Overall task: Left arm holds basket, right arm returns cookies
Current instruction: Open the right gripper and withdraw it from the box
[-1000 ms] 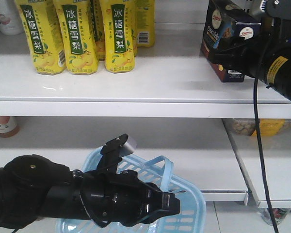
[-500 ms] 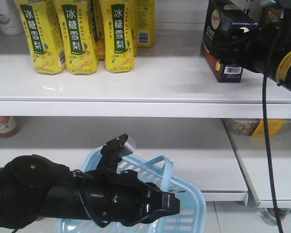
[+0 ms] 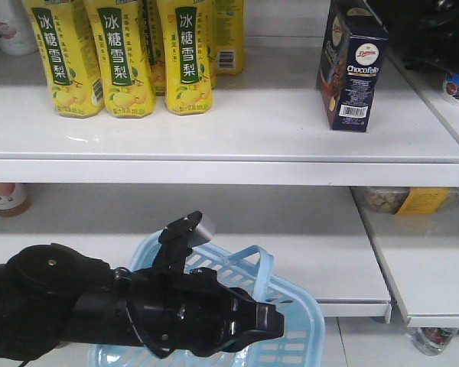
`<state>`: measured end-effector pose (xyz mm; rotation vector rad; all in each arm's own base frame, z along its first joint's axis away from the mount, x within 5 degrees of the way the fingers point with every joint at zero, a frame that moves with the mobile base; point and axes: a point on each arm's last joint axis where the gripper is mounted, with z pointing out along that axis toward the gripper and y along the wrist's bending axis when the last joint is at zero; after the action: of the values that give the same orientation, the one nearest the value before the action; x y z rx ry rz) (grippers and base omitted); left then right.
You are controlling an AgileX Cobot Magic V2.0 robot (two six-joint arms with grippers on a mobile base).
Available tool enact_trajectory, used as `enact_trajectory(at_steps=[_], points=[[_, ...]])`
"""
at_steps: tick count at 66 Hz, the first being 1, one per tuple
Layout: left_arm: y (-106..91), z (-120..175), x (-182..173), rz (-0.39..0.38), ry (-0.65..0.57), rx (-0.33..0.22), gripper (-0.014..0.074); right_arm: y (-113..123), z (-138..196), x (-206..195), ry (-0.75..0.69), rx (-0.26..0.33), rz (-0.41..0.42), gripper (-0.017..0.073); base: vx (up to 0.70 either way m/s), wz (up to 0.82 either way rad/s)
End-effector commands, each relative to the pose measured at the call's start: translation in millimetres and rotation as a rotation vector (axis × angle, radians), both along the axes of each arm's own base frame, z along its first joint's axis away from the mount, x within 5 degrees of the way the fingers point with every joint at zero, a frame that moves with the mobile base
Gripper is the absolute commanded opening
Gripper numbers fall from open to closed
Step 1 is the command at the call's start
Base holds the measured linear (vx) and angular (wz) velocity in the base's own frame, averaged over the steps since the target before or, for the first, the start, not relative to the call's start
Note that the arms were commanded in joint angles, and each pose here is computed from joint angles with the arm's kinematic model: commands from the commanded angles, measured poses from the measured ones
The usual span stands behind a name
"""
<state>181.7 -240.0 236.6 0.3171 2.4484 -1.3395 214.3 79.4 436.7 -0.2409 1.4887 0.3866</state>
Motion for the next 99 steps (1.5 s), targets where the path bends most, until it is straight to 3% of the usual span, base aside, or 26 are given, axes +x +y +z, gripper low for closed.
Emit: enact_trajectory(at_steps=[1,15,23,30,44,56,69,88,99], points=[[-1.1,21.4,0.4,0.000,-0.050,-0.062,-0.0006,-10.8,22.5,-21.3,-0.112,-0.030,-0.040,0.0487,0.00,0.00],[-1.1,21.4,0.4,0.000,-0.050,-0.062,-0.0006,-31.5,1.9,-52.2,-0.147,-0.082,-0.158,0.0464,0.00,0.00],[-1.1,21.4,0.4,0.000,-0.050,-0.062,-0.0006,-47.7,-17.3,-77.3,-0.158,-0.065,-0.242,0.0453,0.00,0.00],[-1.1,21.4,0.4,0.000,-0.050,-0.062,-0.0006,-57.7,-36.1,-100.5,-0.170,-0.048,-0.265,0.0449,0.00,0.00],[-1.1,21.4,0.4,0.000,-0.050,-0.062,-0.0006,-60.4,-80.0,-139.1,-0.177,-0.027,-0.155,0.0448,0.00,0.00],[-1.1,21.4,0.4,0.000,-0.050,-0.062,-0.0006,-55.5,-131.7,-154.7,-0.135,-0.060,-0.048,0.0448,0.00,0.00],[-1.1,21.4,0.4,0.000,-0.050,-0.062,-0.0006,-53.0,-176.6,-156.2,-0.056,-0.083,-0.012,0.0448,0.00,0.00],[-1.1,21.4,0.4,0.000,-0.050,-0.062,-0.0006,-54.8,-180.0,-155.0,-0.028,-0.031,-0.030,0.0426,0.00,0.00],[-1.1,21.4,0.4,0.000,-0.050,-0.062,-0.0006,-55.2,-180.0,-154.8,-0.029,-0.031,-0.035,0.0297,0.00,0.00]])
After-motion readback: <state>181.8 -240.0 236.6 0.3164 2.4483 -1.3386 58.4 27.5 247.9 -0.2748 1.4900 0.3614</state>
